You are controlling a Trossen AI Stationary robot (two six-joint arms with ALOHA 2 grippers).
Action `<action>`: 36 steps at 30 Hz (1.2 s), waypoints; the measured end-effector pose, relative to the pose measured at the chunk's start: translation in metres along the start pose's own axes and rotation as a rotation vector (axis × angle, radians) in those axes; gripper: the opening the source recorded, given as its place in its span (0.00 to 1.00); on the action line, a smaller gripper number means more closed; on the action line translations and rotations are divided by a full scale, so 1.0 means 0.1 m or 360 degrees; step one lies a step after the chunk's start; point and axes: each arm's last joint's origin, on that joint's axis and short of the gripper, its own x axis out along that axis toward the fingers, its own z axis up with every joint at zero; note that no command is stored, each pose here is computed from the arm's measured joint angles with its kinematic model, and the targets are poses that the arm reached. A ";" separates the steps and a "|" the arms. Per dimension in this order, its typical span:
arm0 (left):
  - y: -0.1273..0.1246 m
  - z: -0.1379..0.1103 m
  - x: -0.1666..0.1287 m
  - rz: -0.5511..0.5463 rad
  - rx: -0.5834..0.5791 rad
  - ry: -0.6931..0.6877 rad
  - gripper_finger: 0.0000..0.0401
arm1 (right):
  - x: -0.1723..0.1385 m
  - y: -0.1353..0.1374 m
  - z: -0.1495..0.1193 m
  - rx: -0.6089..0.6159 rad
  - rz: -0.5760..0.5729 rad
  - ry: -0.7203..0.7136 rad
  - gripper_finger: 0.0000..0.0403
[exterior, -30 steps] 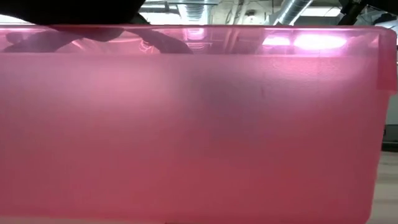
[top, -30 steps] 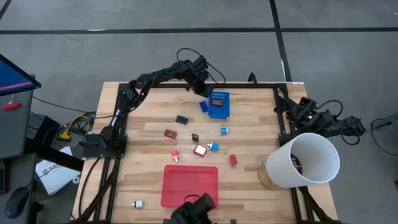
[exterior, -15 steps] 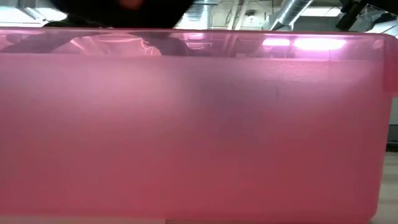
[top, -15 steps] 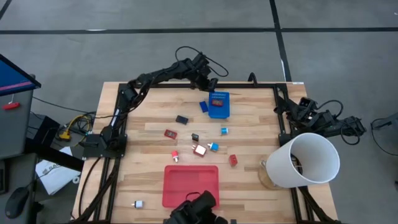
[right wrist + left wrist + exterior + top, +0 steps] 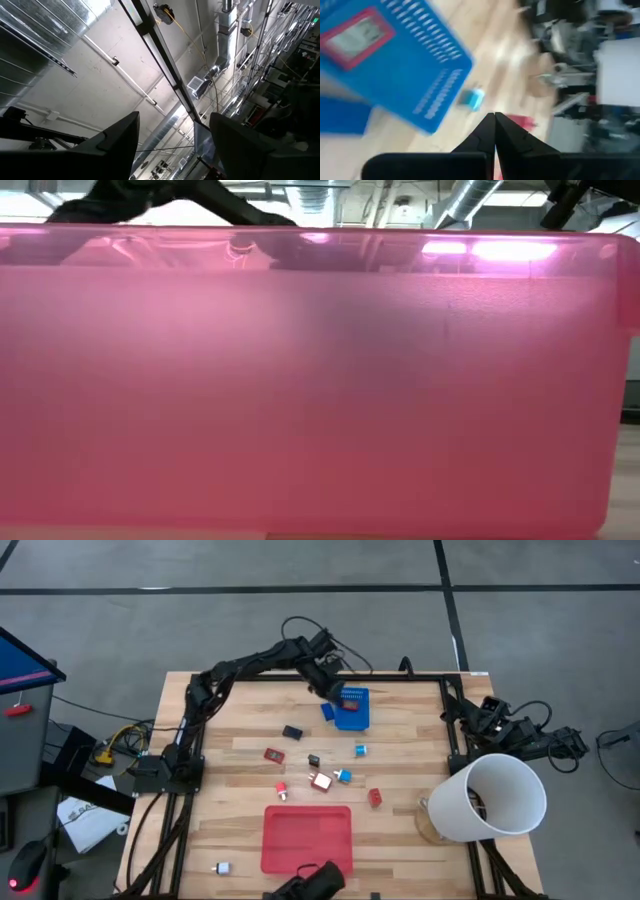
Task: Pick & Place Office items
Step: Put the blue digital clock into the blue bin
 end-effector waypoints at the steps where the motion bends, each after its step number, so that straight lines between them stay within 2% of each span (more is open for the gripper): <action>1: 0.03 -0.05 -0.01 0.0036 -0.0030 -0.0016 0.00 | 0.00 0.00 0.00 -0.0009 -0.0004 -0.0002 0.58; 4: 0.20 -0.17 -0.01 0.0007 -0.0184 -0.0203 0.00 | 0.00 0.00 0.00 -0.0031 -0.0005 -0.0003 0.58; 11: 0.60 -0.56 0.09 -0.0533 -0.0550 -0.0706 0.00 | 0.00 0.00 0.00 -0.0044 -0.0006 -0.0004 0.58; 14: 0.66 -0.61 0.13 -0.0612 -0.0675 -0.0742 0.00 | 0.00 -0.01 0.00 -0.0048 -0.0029 -0.0015 0.58; 19: 0.64 -0.58 0.11 -0.0433 -0.0764 -0.0749 0.00 | 0.00 -0.01 0.00 -0.0021 -0.0046 -0.0028 0.58; 24: 0.62 -0.55 0.01 0.0006 -0.0768 -0.0648 0.00 | 0.00 -0.01 0.00 -0.0017 -0.0049 -0.0033 0.58; 27: 0.57 -0.50 -0.03 0.0091 -0.0717 -0.0650 0.00 | 0.00 -0.01 0.00 -0.0022 -0.0050 -0.0032 0.58; 31: 0.65 -0.56 0.04 0.0192 -0.0758 -0.0604 0.00 | 0.00 -0.01 0.00 -0.0029 -0.0050 -0.0031 0.58; 34: 0.64 -0.60 0.12 0.0300 -0.0669 -0.0512 0.00 | 0.00 -0.01 0.00 -0.0030 -0.0050 -0.0030 0.58; 36: 0.58 -0.62 0.20 0.0393 -0.0515 -0.0440 0.00 | 0.00 -0.01 0.00 -0.0030 -0.0050 -0.0030 0.58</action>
